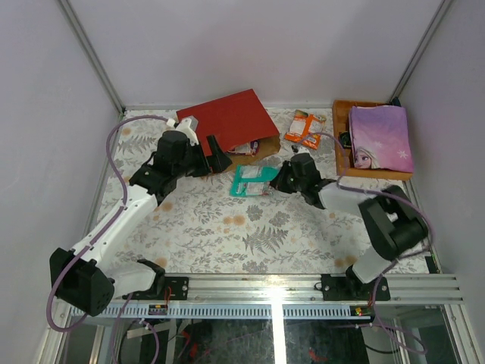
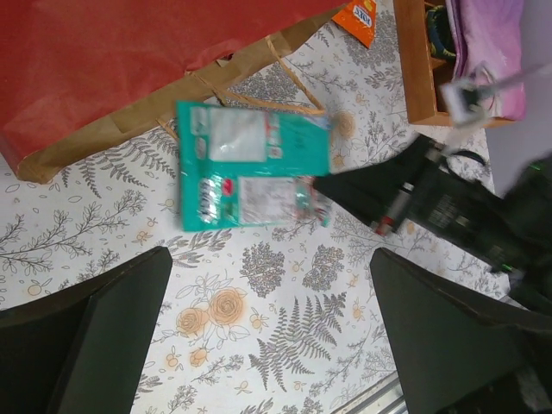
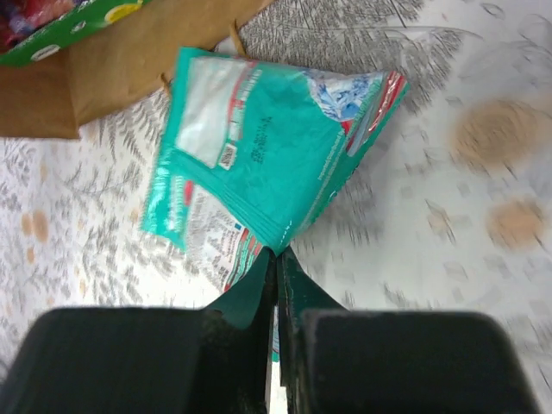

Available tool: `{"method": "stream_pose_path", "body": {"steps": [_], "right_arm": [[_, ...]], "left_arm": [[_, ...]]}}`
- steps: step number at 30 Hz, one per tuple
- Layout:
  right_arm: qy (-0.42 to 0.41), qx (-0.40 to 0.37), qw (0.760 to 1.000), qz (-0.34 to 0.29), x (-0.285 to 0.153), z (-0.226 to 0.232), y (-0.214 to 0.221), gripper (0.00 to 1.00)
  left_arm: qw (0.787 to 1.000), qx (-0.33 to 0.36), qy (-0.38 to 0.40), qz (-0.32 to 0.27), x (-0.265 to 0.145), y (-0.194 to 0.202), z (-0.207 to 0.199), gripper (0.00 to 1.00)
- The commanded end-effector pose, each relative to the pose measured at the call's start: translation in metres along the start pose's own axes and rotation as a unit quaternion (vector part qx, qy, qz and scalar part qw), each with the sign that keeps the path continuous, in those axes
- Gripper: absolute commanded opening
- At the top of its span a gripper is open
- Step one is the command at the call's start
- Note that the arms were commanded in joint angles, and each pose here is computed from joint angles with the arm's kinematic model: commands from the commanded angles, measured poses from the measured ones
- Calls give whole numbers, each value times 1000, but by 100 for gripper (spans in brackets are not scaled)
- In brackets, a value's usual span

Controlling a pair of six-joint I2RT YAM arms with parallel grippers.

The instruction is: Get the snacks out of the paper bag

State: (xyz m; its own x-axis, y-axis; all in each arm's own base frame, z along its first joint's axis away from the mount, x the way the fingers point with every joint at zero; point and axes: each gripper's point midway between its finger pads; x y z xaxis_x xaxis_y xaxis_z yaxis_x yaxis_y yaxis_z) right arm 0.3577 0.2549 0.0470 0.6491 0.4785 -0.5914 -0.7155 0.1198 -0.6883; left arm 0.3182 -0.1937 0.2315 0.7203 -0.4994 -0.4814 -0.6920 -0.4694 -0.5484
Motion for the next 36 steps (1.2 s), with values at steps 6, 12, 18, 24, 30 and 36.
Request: {"method": "stream_pose_path", "body": {"steps": [6, 12, 18, 24, 30, 36], "right_arm": [[85, 67, 994, -29, -111, -58, 9, 0], [135, 148, 977, -76, -128, -94, 6, 0], [264, 320, 907, -68, -113, -135, 25, 0], [295, 430, 840, -153, -111, -154, 9, 0], [334, 452, 792, -238, -131, -175, -13, 0], [349, 465, 773, -253, -123, -184, -18, 0]], "left_arm": [[999, 10, 2, -31, 1, -11, 2, 100], [999, 9, -1, -38, 0, -15, 2, 100], [999, 6, 6, -33, 0, -13, -1, 100], [999, 10, -5, -32, -9, -9, 4, 100], [999, 15, -13, -33, -13, -8, 8, 100], [999, 19, -12, -28, -11, -9, 7, 100]]}}
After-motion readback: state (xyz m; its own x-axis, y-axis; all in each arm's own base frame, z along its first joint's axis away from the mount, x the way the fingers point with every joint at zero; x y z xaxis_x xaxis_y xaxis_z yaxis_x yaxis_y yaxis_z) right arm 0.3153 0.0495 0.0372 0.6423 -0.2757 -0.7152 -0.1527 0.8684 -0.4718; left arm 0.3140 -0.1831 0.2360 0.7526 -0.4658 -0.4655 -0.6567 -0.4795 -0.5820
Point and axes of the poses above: each gripper's point midway between its finger pads, its own x axis out along the fingers, its own z axis along the line the jaws close on, y = z × x, and after that the axes turned 13 degrees about -x, right-handed
